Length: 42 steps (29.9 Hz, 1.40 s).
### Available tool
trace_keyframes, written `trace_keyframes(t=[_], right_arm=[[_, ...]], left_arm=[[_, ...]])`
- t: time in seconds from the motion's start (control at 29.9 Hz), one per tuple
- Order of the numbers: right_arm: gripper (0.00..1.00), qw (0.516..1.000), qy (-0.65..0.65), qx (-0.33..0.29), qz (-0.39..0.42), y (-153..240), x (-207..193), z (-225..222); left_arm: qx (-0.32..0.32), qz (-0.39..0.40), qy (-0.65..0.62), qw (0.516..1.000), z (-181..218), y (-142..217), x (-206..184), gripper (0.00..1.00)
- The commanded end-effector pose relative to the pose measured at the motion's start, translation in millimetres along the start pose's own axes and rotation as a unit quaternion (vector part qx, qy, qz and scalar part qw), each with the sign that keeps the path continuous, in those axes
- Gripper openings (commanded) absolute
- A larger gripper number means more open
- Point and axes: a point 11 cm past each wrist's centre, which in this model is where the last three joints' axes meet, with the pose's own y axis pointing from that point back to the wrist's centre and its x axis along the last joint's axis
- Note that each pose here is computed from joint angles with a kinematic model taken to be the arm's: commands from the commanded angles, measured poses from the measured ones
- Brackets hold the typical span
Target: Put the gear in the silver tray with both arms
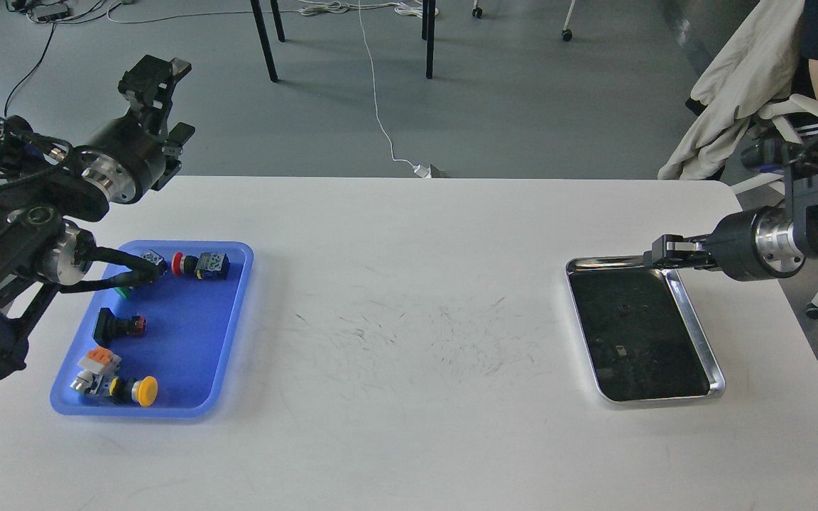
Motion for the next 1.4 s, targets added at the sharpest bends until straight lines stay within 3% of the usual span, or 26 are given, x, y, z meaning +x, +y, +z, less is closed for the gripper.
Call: trace_keyframes(t=[0.0,0.43,0.5,0.57,0.6,0.8,0.94,1.1,1.2,1.37], right_arm=[[0.02,0.999,0.013,-0.008,-0.031,-20,-23,3],[0.08,0.998,0.023,-0.007,-0.053,-42,-35,-7],[0.25,0.998,0.024,-0.008,-0.051,-42,-34,-7],[0.89,0.999,0.021,-0.009,-0.045,-41,-29,-7],[0.98,0.999,0.017,-0.009,-0.039,-39,-24,-7],[0.99,1.000,0.007,0.008,-0.013,-29,-8,-14],[0.99,0.998,-0.013,0.035,0.050,-5,31,-23],[0.99,0.967,-0.130,0.149,0.158,41,102,-47],[0.99,0.916,-0.241,0.254,0.195,62,142,-66],[0.99,0.757,-0.446,0.435,0.198,90,182,-70]], left_arm=[[0.000,0.001,0.000,1.000,0,0,1,0.97],[0.001,0.001,0.000,1.000,0,0,0,0.98],[0.001,0.001,0.000,1.000,0,0,0,0.98],[0.000,0.000,-0.001,1.000,0,0,0,0.98],[0.000,0.000,-0.001,1.000,0,0,0,0.98],[0.001,0.000,-0.001,1.000,0,0,1,0.98],[0.001,0.000,-0.001,1.000,0,0,1,0.98],[0.002,0.000,-0.001,1.000,-1,0,0,0.98],[0.001,0.000,0.000,1.000,-1,0,0,0.98],[0.000,-0.003,0.014,1.000,-3,-4,-7,0.97]])
